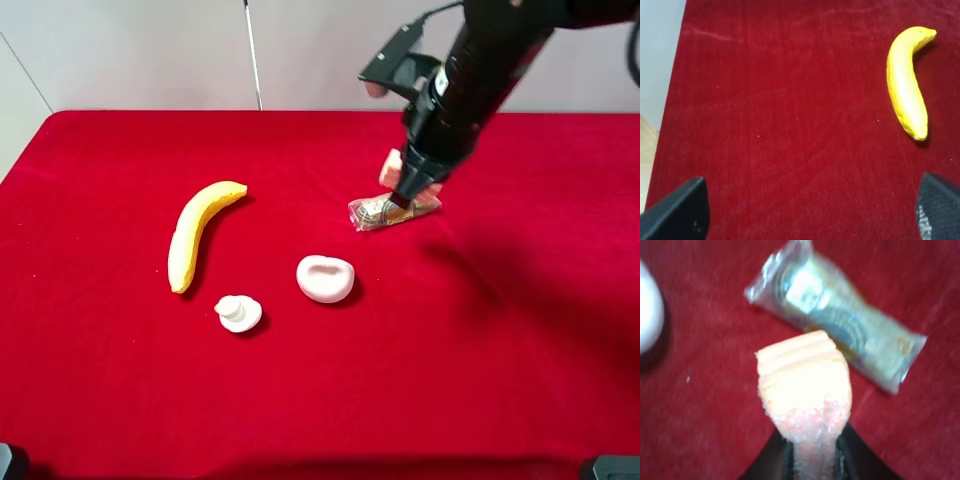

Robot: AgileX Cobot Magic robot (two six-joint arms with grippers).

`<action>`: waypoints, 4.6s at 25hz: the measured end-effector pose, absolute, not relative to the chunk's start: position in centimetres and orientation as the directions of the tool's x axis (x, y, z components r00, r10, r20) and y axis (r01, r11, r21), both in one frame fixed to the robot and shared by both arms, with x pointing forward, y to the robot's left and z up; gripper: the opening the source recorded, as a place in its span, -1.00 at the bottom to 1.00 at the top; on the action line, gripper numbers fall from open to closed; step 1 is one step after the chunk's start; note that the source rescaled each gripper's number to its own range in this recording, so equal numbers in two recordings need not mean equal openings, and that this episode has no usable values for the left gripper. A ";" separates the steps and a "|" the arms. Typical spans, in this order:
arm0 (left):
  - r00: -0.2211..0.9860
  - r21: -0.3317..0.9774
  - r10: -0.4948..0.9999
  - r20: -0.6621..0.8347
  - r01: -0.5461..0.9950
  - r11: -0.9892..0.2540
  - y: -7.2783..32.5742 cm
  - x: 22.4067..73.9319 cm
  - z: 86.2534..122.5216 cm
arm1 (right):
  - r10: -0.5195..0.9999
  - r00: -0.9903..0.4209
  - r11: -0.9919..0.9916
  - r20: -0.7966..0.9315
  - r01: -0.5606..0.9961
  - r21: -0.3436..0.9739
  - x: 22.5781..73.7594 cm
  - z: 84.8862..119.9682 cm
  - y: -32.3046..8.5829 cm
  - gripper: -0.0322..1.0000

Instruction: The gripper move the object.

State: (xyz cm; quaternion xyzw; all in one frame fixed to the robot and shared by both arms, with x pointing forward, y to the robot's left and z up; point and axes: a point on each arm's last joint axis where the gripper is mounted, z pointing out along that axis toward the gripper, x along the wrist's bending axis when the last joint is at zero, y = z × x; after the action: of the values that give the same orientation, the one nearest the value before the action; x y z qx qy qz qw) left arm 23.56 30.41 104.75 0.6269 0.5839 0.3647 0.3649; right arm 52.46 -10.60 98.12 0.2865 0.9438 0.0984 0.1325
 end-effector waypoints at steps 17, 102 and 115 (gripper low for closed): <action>0.052 0.883 0.998 0.031 0.466 -0.052 30.4 23.6 104.7 | 0.517 -0.821 0.845 -0.244 0.443 0.301 59.5 97.0 -4.2 -0.91; 0.052 0.883 0.998 0.031 0.466 -0.052 30.4 23.6 104.7 | 0.290 -0.940 0.939 -0.181 0.244 0.241 63.8 87.1 1.4 1.00; 0.052 0.883 0.998 0.031 0.466 -0.052 30.4 23.6 104.7 | 0.287 -0.935 0.939 -0.207 0.231 0.255 63.9 89.0 1.3 1.00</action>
State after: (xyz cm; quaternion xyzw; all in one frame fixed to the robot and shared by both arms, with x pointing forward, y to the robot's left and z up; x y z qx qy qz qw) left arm 23.56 30.41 104.75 0.6269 0.5839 0.3647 0.3649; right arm 63.87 1.31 88.99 0.1325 0.9771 0.1143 0.1214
